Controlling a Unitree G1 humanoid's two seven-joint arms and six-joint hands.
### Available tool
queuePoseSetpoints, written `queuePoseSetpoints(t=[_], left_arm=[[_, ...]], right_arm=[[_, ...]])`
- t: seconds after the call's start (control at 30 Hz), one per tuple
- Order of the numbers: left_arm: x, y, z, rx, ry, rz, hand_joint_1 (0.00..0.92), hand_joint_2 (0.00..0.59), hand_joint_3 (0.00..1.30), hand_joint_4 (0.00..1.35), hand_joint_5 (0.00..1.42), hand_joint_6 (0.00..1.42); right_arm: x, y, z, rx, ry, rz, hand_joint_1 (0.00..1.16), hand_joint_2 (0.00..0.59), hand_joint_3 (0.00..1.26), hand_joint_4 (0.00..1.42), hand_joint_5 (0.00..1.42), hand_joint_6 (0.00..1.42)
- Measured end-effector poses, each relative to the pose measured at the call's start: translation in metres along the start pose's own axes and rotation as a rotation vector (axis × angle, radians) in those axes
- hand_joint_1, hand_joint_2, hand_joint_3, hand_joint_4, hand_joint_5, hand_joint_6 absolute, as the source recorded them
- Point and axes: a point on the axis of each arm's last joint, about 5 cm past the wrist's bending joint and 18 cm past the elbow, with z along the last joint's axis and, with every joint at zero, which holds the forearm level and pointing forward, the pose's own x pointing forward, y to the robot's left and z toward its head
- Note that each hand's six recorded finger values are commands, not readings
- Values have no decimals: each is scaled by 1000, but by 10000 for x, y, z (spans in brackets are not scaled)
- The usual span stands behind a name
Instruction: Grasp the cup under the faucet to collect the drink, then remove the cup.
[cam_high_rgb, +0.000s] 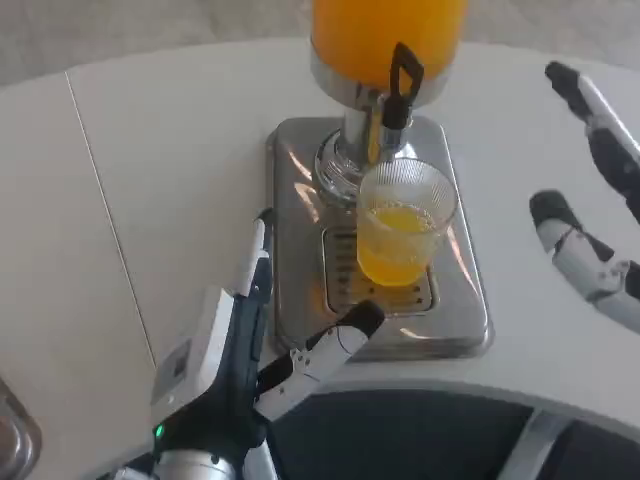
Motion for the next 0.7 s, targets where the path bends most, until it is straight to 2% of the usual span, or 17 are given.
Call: queuePoseSetpoints(t=[0.03, 0.07, 0.1, 0.17, 0.23, 0.43, 0.63, 0.7], left_arm=[[15, -5, -4, 0, 0, -2, 43, 43, 0, 0, 129, 251], [23, -6, -7, -1, 0, -2, 46, 36, 0, 0, 129, 258], [39, -14, -16, -2, 3, -4, 47, 34, 0, 0, 129, 260], [60, -25, -22, -2, 4, -3, 51, 33, 0, 0, 129, 262], [82, -35, -19, -9, 2, 7, 55, 33, 0, 0, 129, 263], [179, -105, 11, -38, -5, 28, 61, 32, 0, 0, 136, 262], [270, -179, 47, -64, -1, 39, 68, 34, 0, 0, 139, 257], [301, -229, 69, -77, 5, 45, 72, 33, 0, 0, 140, 256]], right_arm=[[-44, -1, -8, -59, 33, 29, 560, 471, 0, 0, 0, 0], [-64, -1, -15, -80, 48, 47, 561, 466, 0, 0, 0, 0], [-117, 7, -29, -135, 91, 84, 561, 463, 0, 0, 0, 0], [-172, 30, -46, -181, 135, 118, 567, 445, 0, 0, 0, 0], [-216, 50, -35, -233, 157, 146, 577, 434, 0, 0, 0, 0], [-263, 133, 55, -363, 179, 218, 585, 431, 0, 0, 0, 0], [-220, 198, 98, -405, 228, 294, 590, 431, 0, 0, 0, 0], [-171, 228, 140, -396, 226, 311, 591, 431, 0, 0, 0, 0]])
